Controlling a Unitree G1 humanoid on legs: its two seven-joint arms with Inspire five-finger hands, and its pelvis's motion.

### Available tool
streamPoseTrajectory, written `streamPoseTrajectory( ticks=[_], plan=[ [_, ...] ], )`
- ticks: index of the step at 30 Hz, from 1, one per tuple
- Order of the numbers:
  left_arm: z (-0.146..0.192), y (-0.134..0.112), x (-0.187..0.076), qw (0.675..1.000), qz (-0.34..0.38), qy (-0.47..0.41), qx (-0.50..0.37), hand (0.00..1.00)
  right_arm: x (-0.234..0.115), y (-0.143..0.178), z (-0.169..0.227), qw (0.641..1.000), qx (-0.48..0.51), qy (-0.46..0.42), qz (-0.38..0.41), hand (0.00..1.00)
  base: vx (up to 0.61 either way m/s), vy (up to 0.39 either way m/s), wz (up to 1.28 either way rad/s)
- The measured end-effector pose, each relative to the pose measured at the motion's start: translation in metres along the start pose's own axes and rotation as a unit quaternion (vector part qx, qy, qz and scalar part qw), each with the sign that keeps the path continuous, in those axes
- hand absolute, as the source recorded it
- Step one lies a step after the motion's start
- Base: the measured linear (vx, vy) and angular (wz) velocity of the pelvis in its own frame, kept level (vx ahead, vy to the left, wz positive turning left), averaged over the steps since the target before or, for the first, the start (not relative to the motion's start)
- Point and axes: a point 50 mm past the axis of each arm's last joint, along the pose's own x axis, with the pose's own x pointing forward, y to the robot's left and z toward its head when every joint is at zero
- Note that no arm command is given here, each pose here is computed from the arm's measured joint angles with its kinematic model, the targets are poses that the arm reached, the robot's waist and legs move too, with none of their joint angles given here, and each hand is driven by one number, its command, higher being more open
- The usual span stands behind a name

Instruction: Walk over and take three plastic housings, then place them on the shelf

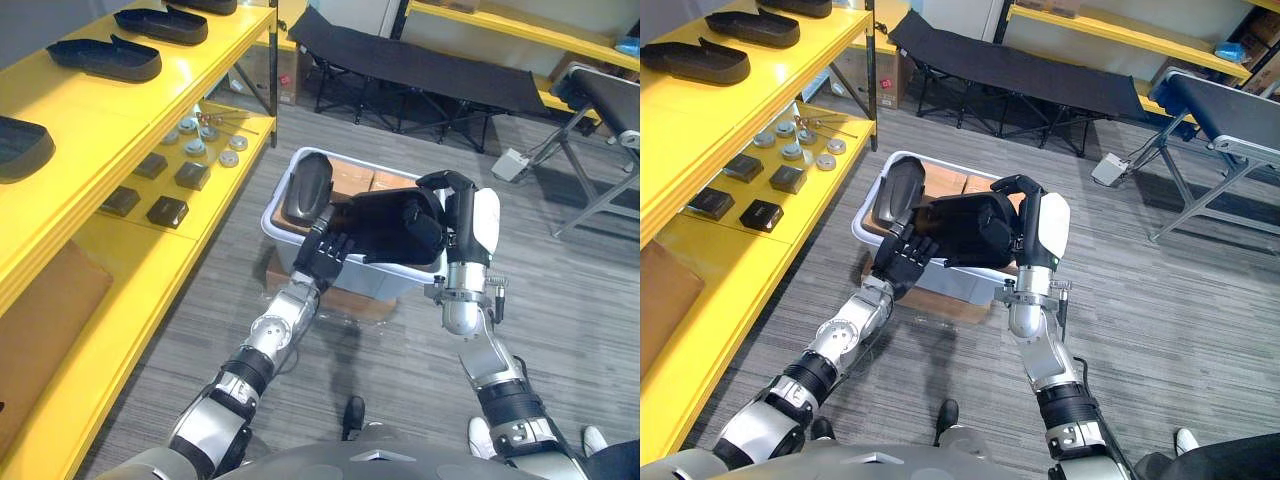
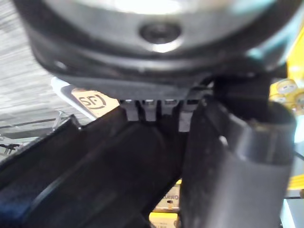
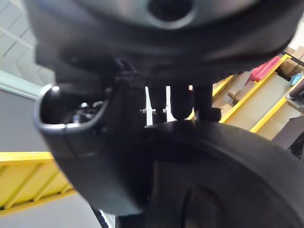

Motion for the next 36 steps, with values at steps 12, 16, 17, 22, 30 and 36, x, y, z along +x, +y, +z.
streamPoseTrajectory(
  ticks=[12,16,17,22,30,36],
  plan=[
    [-0.007,0.002,0.000,0.999,-0.007,0.014,0.031,1.00,-0.003,0.001,0.003,0.997,-0.061,-0.043,-0.007,0.00,0.03,0.003,-0.01],
    [-0.006,0.002,0.000,0.999,-0.013,0.014,0.029,1.00,-0.001,-0.006,0.001,0.995,-0.077,-0.053,-0.029,0.00,0.03,0.004,-0.01],
    [-0.006,0.002,0.000,0.999,-0.013,0.014,0.029,1.00,-0.001,-0.007,0.001,0.995,-0.077,-0.053,-0.032,0.00,0.00,0.000,0.00],
    [-0.005,0.003,0.000,0.999,-0.014,0.017,0.023,1.00,0.003,-0.012,0.000,0.992,-0.098,-0.063,-0.042,0.00,0.00,-0.001,0.01],
    [-0.009,0.028,-0.012,1.000,0.016,0.015,-0.002,1.00,0.021,-0.035,-0.001,0.981,-0.153,-0.102,-0.059,0.00,0.01,0.000,0.03],
    [0.016,0.026,-0.015,0.989,-0.034,-0.084,-0.114,1.00,0.036,-0.049,0.002,0.976,-0.163,-0.114,-0.086,0.00,0.04,-0.001,0.01]
  ],
)
